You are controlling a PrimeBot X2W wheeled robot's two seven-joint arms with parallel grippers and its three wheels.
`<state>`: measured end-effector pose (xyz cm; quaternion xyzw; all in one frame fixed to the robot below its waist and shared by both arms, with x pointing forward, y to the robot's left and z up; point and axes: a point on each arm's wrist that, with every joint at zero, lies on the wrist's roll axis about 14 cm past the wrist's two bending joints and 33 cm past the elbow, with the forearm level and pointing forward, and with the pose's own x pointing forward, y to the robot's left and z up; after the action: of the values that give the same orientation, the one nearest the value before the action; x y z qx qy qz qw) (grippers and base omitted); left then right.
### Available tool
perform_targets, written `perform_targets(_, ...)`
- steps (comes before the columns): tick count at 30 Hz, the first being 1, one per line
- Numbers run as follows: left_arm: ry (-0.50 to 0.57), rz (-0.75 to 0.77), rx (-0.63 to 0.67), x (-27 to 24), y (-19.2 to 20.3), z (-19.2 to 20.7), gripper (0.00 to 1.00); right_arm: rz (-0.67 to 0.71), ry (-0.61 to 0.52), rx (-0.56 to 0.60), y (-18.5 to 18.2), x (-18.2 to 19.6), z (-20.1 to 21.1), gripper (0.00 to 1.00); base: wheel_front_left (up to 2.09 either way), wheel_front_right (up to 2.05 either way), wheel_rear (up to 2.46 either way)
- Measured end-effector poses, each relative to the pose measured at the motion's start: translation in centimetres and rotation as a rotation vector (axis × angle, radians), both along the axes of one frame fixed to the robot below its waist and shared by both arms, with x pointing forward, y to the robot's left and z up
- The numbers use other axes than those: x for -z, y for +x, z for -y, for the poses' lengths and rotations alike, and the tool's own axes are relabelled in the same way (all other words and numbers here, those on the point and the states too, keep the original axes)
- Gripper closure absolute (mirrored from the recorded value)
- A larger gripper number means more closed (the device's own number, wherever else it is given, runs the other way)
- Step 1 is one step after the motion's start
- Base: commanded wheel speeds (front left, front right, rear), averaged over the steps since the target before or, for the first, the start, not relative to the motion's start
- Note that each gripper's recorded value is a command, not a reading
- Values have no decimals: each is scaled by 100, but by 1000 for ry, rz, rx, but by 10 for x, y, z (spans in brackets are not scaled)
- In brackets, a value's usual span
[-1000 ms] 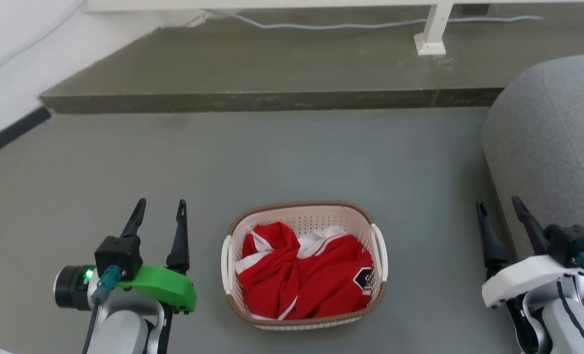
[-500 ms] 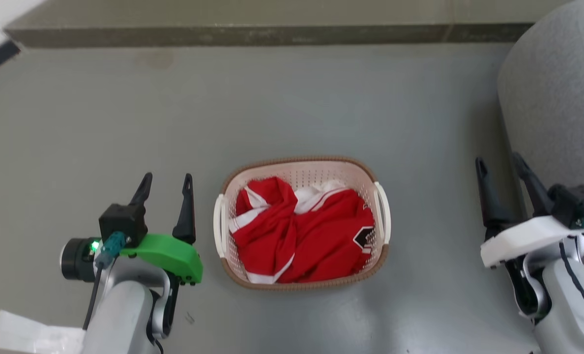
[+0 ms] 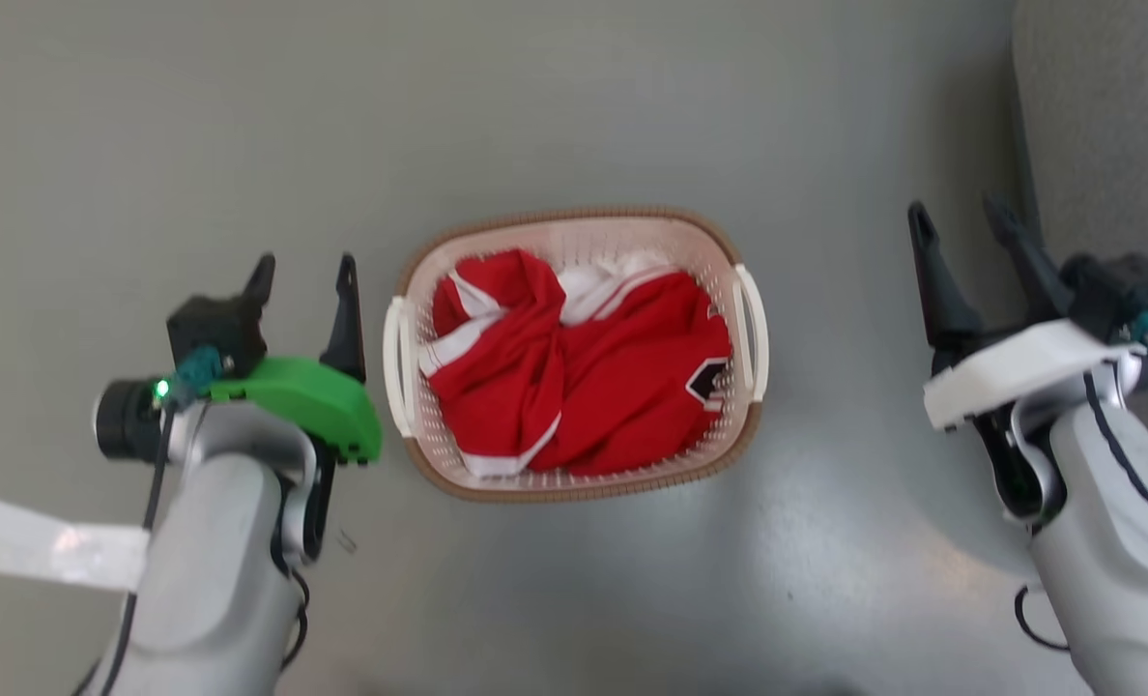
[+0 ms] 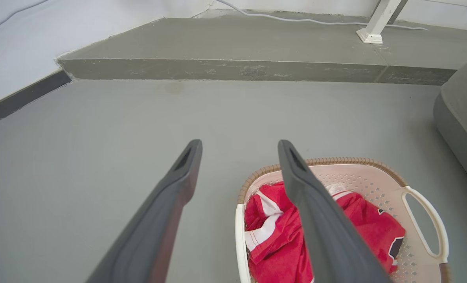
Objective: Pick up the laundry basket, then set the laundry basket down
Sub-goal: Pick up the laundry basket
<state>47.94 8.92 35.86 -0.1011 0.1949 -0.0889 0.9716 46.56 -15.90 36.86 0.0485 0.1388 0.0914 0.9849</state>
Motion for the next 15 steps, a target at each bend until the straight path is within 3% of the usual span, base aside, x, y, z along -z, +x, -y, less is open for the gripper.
perform_targets(8,-12,-42,26,28,27,9,0,-47,-7,-25,22,30,-6,0,0,0,0)
perform_targets(15,-23,-170,36,78,30,12,0,-142,19,-44,26,70,-21,0,0,0,0)
